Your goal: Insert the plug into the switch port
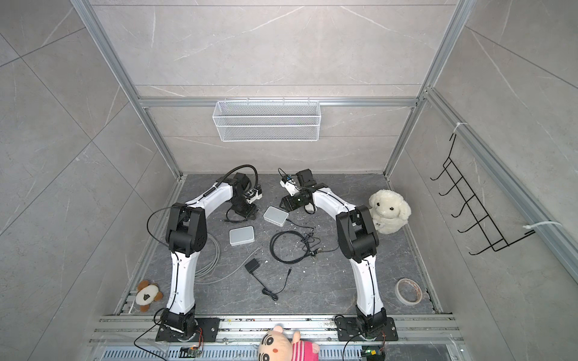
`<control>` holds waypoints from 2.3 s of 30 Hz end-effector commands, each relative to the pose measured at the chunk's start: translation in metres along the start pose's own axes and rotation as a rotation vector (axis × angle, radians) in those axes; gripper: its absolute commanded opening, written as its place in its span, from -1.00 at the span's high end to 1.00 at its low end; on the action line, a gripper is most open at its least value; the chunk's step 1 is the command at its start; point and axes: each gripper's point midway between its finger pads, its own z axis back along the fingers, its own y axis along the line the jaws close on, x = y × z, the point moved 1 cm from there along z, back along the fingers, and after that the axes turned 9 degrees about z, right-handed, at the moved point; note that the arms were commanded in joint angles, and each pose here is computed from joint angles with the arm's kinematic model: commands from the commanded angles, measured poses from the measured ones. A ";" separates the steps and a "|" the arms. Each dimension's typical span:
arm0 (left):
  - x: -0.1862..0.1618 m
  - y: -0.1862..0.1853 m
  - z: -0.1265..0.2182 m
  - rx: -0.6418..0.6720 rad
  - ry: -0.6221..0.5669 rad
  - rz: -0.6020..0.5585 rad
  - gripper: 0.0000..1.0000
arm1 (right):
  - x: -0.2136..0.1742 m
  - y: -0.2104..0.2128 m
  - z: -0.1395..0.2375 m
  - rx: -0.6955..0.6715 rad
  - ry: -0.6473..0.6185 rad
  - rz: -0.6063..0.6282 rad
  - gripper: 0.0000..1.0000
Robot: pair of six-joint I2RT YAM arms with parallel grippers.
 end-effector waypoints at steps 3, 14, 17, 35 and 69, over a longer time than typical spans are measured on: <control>0.000 0.009 -0.012 0.050 -0.002 -0.026 0.28 | 0.018 0.004 0.012 -0.008 -0.031 0.009 -0.19; 0.009 -0.010 -0.005 -0.088 -0.046 -0.060 0.95 | 0.029 0.016 0.014 0.077 -0.071 -0.065 -0.15; 0.014 -0.019 0.020 -0.159 -0.071 -0.067 0.97 | 0.038 0.027 0.016 0.149 -0.119 -0.161 -0.15; 0.022 -0.086 0.104 -0.583 -0.179 -0.176 0.94 | 0.082 0.041 0.020 0.394 -0.282 -0.623 -0.08; 0.026 -0.088 0.110 -0.574 -0.204 -0.125 0.87 | 0.053 0.064 -0.010 0.484 -0.128 -0.626 0.77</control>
